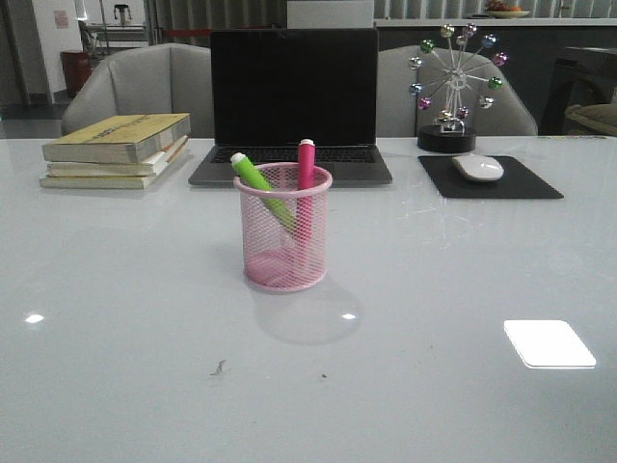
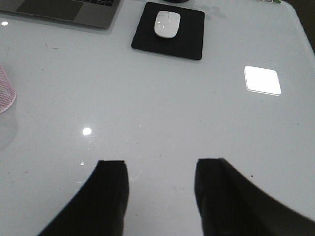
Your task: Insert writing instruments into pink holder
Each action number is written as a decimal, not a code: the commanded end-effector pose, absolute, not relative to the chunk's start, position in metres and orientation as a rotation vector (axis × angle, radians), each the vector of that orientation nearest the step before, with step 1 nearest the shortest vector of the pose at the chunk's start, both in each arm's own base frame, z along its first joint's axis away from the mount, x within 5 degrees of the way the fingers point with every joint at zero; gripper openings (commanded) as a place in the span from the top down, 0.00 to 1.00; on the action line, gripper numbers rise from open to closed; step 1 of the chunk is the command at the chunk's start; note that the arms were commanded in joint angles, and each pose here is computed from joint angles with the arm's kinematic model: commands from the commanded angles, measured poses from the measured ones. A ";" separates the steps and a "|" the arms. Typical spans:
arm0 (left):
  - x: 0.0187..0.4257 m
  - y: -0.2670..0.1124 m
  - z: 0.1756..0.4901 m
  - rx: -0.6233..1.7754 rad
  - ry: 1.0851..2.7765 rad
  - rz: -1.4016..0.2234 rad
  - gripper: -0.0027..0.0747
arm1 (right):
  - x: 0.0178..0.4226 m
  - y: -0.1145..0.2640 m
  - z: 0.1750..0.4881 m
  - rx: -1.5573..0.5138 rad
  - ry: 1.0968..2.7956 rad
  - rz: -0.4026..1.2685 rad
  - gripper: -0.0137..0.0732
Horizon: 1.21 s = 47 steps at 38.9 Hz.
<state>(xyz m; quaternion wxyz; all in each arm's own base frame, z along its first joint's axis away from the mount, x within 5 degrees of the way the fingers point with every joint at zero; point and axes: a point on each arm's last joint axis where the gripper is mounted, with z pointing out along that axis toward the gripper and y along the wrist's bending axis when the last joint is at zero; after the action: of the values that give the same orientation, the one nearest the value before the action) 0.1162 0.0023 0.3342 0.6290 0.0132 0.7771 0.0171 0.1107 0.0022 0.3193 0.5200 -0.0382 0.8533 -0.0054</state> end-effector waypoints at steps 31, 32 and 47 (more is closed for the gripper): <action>0.106 0.003 0.347 0.020 1.656 0.050 0.45 | 0.112 0.001 0.335 -0.080 1.944 -0.030 0.34; 0.106 0.003 0.347 0.020 1.656 0.050 0.45 | 0.112 0.001 0.335 -0.080 1.944 -0.030 0.34; 0.106 0.003 0.347 0.020 1.656 0.050 0.45 | 0.112 0.001 0.335 -0.080 1.944 -0.030 0.34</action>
<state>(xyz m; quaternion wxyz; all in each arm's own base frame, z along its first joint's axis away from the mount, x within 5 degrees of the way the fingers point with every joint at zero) 0.1060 0.0017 0.3308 0.6364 0.0138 0.7710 0.0173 0.1105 0.0023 0.3190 0.5182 -0.0383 0.8544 -0.0053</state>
